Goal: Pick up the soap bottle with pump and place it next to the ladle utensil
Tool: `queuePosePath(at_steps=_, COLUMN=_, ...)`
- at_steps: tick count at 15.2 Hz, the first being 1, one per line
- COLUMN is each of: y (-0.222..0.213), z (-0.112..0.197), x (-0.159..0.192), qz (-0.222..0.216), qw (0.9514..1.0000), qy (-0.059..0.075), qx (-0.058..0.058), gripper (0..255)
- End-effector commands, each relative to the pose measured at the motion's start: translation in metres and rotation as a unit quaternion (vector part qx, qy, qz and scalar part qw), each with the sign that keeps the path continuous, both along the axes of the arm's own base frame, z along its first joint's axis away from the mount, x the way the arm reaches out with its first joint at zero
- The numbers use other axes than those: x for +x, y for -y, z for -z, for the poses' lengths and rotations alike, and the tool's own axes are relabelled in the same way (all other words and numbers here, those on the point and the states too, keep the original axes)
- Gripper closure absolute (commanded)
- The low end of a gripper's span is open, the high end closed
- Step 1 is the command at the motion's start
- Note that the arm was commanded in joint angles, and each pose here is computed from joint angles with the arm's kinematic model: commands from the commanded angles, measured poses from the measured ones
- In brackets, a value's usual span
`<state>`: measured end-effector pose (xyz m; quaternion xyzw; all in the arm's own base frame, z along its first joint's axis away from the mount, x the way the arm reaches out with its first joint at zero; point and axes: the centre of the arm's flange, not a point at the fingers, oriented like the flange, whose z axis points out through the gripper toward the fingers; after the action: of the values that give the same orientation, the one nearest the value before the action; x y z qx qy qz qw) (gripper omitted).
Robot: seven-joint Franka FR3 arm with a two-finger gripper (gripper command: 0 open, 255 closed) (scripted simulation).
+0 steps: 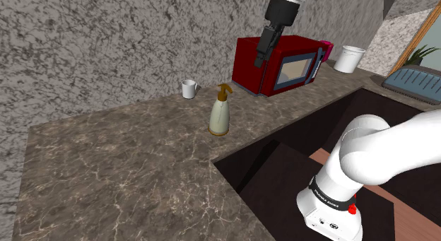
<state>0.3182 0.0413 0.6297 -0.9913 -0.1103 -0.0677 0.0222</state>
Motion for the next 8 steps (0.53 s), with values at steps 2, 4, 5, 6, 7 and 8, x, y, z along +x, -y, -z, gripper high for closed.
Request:
queuePosePath(at_steps=2, y=0.004, z=0.008, x=0.009, qz=-0.004, qw=1.0, qy=-0.001, qx=-0.003, gripper=0)
queuePosePath(at_steps=4, y=0.013, z=0.024, x=0.028, qz=-0.012, qw=0.9999, qy=-0.002, qx=-0.008, gripper=0)
queuePosePath(at_steps=5, y=0.017, z=0.032, x=0.038, qz=-0.016, qw=0.9998, qy=-0.002, qx=-0.01, gripper=0)
queuePosePath(at_steps=6, y=0.022, z=0.04, x=0.047, qz=-0.02, qw=0.9997, qy=-0.003, qx=-0.013, gripper=0)
queuePosePath(at_steps=7, y=0.026, z=0.048, x=0.057, qz=-0.024, qw=0.9996, qy=-0.003, qx=-0.015, gripper=0)
queuePosePath(at_steps=8, y=0.03, z=0.056, x=0.067, qz=-0.028, qw=0.9994, qy=-0.004, qx=-0.018, gripper=0)
